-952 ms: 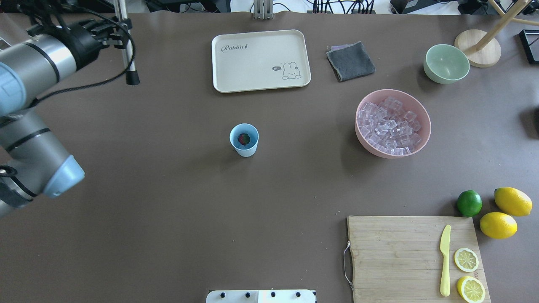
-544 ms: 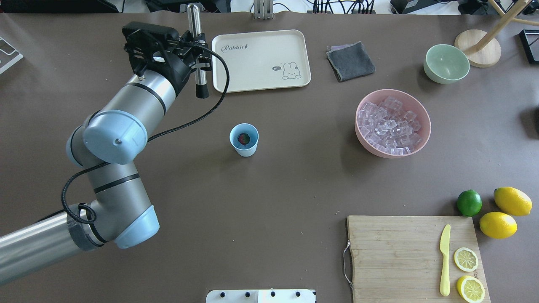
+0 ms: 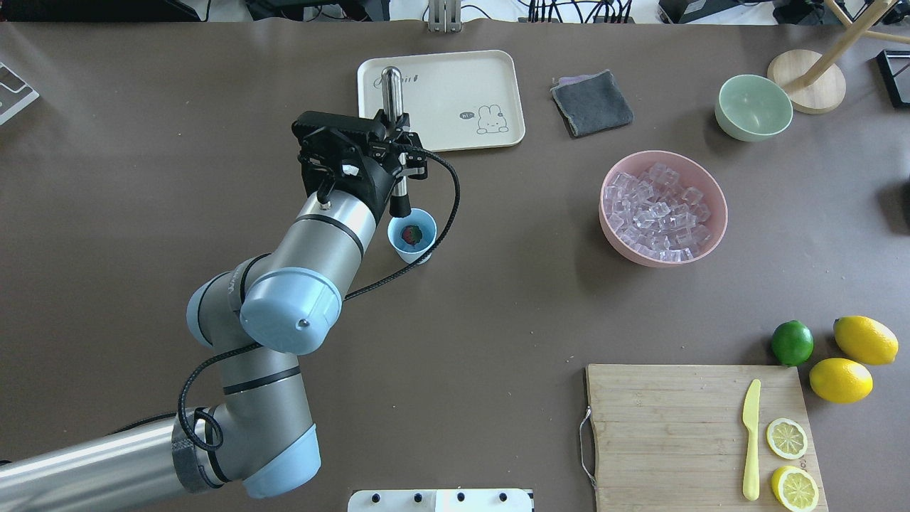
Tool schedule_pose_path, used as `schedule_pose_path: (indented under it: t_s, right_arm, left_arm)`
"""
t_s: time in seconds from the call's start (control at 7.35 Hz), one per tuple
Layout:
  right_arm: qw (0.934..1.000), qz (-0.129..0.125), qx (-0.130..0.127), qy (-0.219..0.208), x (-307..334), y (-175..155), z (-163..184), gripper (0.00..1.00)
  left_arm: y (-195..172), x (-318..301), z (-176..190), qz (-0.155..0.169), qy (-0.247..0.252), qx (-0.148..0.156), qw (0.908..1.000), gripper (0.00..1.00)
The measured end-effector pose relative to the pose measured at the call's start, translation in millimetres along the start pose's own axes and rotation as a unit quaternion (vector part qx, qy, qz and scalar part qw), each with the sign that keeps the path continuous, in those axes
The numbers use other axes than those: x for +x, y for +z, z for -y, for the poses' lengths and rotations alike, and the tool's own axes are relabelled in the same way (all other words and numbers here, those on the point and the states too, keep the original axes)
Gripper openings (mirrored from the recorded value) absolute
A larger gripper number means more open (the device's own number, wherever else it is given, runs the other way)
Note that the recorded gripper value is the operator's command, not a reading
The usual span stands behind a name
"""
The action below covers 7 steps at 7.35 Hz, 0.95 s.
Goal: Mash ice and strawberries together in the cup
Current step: 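Carry the metal rod with the left gripper over the cup and lower it in, then press the metal rod down into the cup contents with the left gripper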
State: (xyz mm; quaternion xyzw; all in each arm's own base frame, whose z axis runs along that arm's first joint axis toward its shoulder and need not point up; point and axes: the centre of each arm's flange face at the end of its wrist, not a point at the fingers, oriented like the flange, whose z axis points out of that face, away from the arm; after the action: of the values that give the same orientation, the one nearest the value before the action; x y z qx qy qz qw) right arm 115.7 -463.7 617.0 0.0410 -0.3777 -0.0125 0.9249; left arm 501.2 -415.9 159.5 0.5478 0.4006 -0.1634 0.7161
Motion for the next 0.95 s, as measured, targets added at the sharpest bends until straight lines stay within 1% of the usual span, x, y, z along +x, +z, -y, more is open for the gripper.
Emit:
schedule_pose_path:
  t_s: [0.14,0.54,0.95]
  right_arm:
    - [1.0,-0.001,-0.001,0.001,0.7,0.7,-1.4,0.99]
    - [1.0,-0.001,-0.005,0.003,4.2,5.0,-8.0,0.99]
    - [1.0,-0.002,-0.007,0.003,5.8,6.6,-10.8,0.99]
  left_arm:
    - [-5.1,4.8,-11.0,0.0,0.0,-0.001,1.0,0.29]
    - [4.4,3.0,-40.0,0.013,-0.004,-0.012,0.9998,0.29]
    - [11.4,-1.0,-56.9,0.01,-0.009,-0.011,0.9998,0.29]
